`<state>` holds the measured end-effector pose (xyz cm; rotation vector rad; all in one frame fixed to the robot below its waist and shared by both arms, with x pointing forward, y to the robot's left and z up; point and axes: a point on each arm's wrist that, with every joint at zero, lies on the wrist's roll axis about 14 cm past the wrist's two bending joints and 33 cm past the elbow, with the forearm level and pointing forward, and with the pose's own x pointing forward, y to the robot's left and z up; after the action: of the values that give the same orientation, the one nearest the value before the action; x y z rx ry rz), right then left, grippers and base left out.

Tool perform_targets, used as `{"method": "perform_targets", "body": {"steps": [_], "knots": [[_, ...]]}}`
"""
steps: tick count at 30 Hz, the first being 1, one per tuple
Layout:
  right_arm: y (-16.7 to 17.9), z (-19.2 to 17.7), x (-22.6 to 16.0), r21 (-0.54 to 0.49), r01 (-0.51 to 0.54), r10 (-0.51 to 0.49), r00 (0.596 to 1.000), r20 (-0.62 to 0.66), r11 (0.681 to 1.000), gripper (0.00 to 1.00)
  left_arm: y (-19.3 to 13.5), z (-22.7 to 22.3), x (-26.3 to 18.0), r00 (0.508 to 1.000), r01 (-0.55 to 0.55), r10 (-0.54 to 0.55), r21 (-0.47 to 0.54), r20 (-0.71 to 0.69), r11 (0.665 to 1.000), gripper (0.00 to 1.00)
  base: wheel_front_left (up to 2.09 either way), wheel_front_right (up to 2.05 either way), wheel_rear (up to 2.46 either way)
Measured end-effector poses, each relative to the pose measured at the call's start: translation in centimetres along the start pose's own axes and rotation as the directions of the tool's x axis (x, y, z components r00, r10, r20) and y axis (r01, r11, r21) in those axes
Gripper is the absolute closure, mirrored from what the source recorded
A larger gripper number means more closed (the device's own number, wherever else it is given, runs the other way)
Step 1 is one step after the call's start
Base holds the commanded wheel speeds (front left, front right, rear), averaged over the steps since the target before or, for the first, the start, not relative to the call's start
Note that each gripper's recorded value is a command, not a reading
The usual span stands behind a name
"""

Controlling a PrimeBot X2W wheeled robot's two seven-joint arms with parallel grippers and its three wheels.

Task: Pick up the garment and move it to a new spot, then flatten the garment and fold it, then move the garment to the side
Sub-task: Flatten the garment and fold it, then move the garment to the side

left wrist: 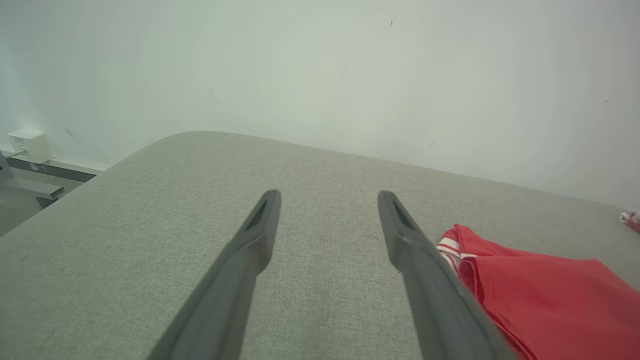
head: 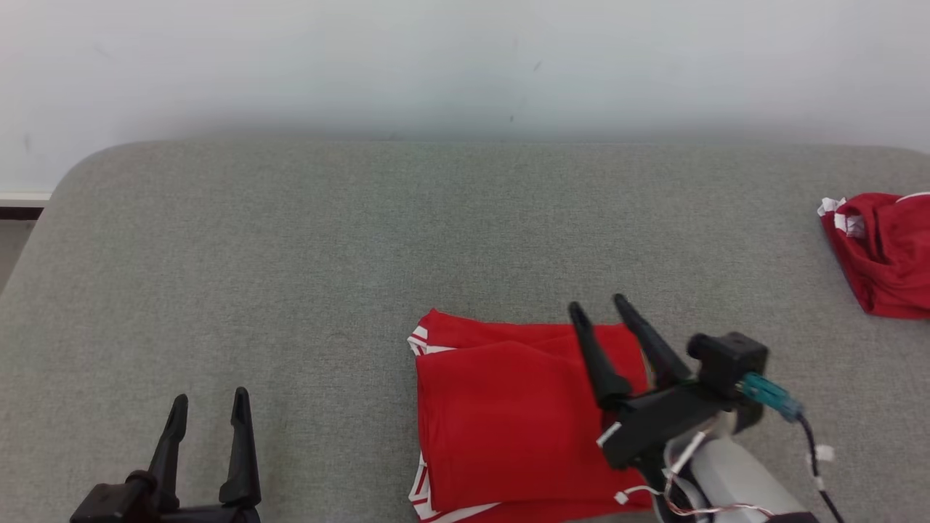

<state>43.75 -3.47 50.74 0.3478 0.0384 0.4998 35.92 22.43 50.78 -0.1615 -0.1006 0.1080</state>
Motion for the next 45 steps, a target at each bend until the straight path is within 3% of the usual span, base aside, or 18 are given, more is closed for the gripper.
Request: {"method": "perform_targets", "body": {"steps": [8, 16, 30, 45], "knots": [[-4.7, 2.7, -4.3, -0.080, 0.136, -0.128, 0.987, 0.094, 0.988, 0.00, -0.6, 0.5, 0.1, 1.000, 0.019, -0.019, 0.005, 0.018, 1.000, 0.00, 0.00, 0.00, 0.00], [-6.4, 4.1, -8.4, -0.110, 0.239, -0.220, 0.962, 0.161, 0.965, 0.00, -1.1, 1.1, 0.2, 0.999, 0.039, -0.040, 0.027, 0.036, 0.999, 0.00, 0.00, 0.00, 0.00], [-5.9, 5.1, -12.3, -0.161, 0.293, -0.257, 0.943, 0.210, 0.943, 0.00, -2.3, 1.6, -0.8, 0.994, 0.096, -0.099, 0.059, 0.046, 0.994, 0.00, 0.00, 0.00, 0.00], [-5.1, 4.8, -12.3, -0.187, 0.273, -0.235, 0.951, 0.200, 0.944, 0.00, -2.1, 1.0, -2.1, 0.995, 0.099, -0.101, 0.060, 0.023, 0.993, 0.00, 0.00, 0.00, 0.00]]}}
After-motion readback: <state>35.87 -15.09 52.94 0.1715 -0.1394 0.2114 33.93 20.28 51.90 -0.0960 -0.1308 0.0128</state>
